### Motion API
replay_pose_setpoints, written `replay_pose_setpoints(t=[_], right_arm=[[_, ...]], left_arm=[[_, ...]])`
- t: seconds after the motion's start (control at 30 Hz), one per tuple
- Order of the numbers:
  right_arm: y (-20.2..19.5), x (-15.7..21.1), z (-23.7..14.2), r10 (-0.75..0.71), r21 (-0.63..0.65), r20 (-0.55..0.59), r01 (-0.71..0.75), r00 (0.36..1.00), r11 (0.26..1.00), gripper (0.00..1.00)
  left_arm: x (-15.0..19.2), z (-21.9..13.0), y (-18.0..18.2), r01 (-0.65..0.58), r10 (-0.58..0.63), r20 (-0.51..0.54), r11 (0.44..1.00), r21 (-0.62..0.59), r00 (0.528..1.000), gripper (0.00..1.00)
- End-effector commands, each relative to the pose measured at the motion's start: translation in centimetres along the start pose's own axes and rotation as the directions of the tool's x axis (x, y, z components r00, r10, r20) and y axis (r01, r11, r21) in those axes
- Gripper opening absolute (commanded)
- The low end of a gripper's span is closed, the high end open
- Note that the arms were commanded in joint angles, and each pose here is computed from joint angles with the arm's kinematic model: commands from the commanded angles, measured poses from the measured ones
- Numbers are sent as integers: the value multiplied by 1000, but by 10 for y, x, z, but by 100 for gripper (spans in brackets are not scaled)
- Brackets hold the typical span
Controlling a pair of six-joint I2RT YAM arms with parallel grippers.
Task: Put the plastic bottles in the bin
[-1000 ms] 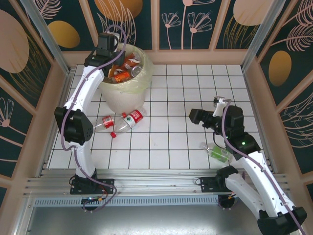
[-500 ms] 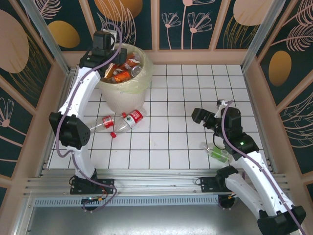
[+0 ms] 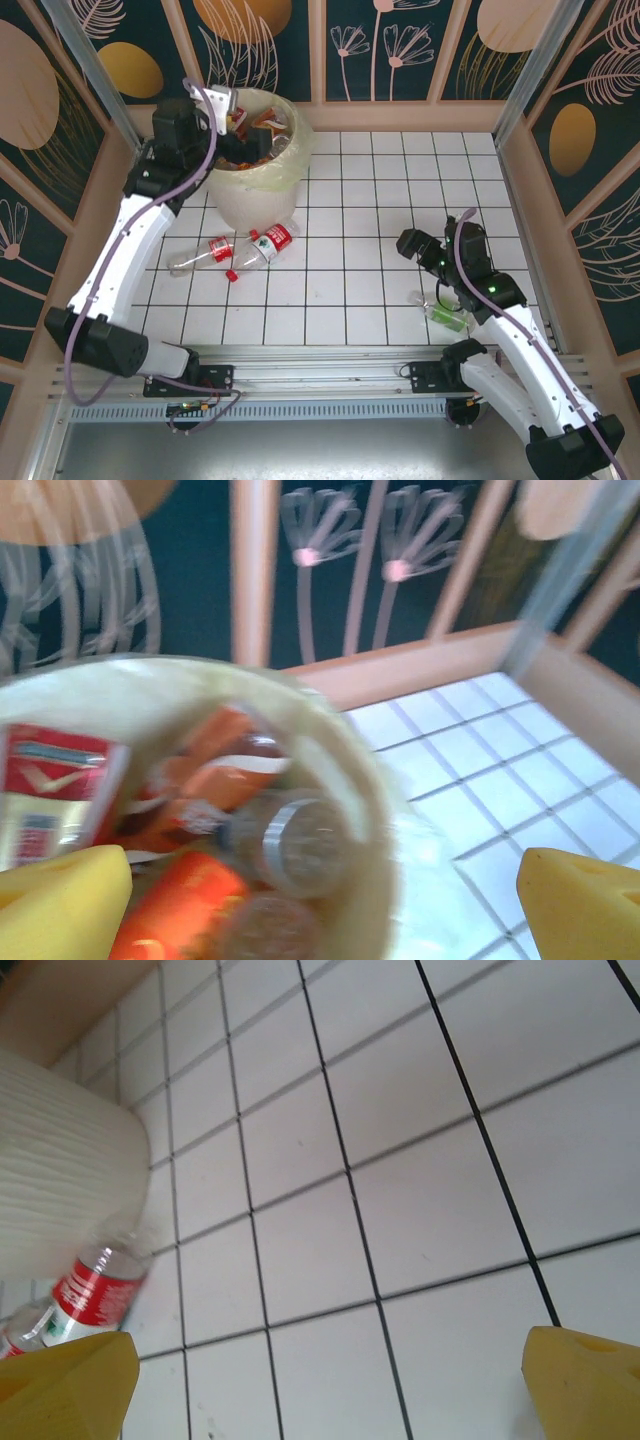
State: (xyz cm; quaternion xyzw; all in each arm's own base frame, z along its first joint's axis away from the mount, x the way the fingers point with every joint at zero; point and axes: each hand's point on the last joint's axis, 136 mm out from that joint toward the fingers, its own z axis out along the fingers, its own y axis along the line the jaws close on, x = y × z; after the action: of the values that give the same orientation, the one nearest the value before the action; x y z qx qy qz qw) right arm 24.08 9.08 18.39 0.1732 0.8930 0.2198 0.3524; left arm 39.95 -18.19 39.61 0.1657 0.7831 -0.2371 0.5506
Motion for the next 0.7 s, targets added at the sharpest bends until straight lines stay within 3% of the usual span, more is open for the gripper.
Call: replay_pose_setpoints(t=[0.0, 0.27, 0.43, 0.57, 0.67], right_arm=[[-13, 13, -11, 16, 81, -82, -10, 997, 997, 99], [-23, 42, -15, 192, 92, -155, -180, 969, 979, 99], [-4, 62, -18, 197, 41, -315, -194, 928, 980, 99], [-8, 79, -25, 219, 75, -391, -206, 894, 976, 99], [-5, 103, -26, 237, 71, -505, -233, 830, 970, 99]], left_arm=[[7, -3, -58, -7, 2, 26, 976, 217, 1000, 99], [36, -11, -123, -5, -4, 19, 901, 433, 1000, 99], [58, -4, -138, -6, 13, -11, 874, 485, 1000, 99], [62, -2, -147, -4, 13, -13, 849, 529, 1000, 98], [61, -2, -151, -10, 13, -1, 839, 545, 1000, 99]])
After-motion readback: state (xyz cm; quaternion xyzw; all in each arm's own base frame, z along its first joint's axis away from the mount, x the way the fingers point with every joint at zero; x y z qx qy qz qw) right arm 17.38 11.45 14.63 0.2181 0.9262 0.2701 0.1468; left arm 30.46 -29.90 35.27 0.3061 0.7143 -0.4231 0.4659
